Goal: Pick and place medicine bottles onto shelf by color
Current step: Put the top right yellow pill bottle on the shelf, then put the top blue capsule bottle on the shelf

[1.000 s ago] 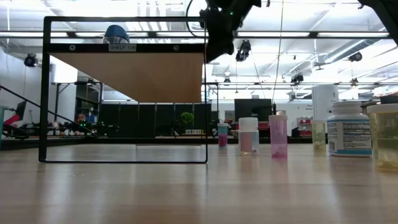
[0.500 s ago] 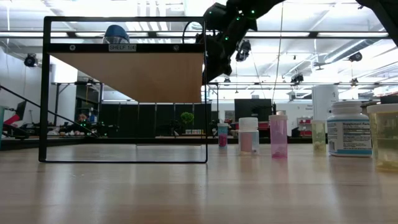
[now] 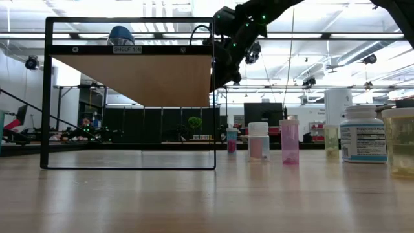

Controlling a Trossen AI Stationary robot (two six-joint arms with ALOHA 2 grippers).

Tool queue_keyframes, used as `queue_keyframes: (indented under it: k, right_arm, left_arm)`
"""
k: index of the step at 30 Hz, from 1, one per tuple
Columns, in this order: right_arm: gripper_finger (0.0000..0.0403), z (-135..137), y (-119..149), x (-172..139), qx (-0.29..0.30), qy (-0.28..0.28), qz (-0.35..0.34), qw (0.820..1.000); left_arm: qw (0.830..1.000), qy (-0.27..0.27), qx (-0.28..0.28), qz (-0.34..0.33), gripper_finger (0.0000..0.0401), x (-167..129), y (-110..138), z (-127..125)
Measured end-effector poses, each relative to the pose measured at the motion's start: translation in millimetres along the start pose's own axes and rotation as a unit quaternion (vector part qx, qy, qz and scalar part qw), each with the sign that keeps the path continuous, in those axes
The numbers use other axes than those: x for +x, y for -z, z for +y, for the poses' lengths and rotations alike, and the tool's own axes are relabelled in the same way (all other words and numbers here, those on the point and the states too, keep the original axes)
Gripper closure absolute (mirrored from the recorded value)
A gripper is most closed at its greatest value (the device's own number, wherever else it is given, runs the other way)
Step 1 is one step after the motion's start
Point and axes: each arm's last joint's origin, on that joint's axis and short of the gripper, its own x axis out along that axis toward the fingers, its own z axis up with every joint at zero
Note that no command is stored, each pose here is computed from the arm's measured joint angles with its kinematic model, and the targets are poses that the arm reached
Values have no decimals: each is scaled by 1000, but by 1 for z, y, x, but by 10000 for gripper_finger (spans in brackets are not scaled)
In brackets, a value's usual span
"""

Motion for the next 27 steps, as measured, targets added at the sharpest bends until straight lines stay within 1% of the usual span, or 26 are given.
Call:
queue_keyframes:
  k: [5, 10, 13, 16, 21, 24, 27]
  right_arm:
    - [390, 1, -4, 1, 0, 0, -23, 1000]
    - [390, 1, -3, 1, 0, 1, -19, 1000]
    - [390, 1, -1, -1, 3, 0, -6, 1000]
    - [390, 3, 0, -11, 10, 0, 2, 1000]
    - [390, 12, 0, -35, 12, -4, -14, 1000]
    - [390, 19, 8, -42, 8, -6, -21, 1000]
    - [391, 25, 21, -48, 5, 1, -37, 999]
  left_arm:
    - [1000, 0, 0, 0, 400, 0, 0, 0]
    - [1000, 0, 0, 0, 400, 0, 0, 0]
    - [1000, 0, 0, 0, 400, 0, 0, 0]
    - [1000, 0, 0, 0, 400, 0, 0, 0]
    - [1000, 0, 0, 0, 400, 0, 0, 0]
    - [1000, 0, 0, 0, 400, 0, 0, 0]
    - [1000, 0, -1, 0, 400, 0, 0, 0]
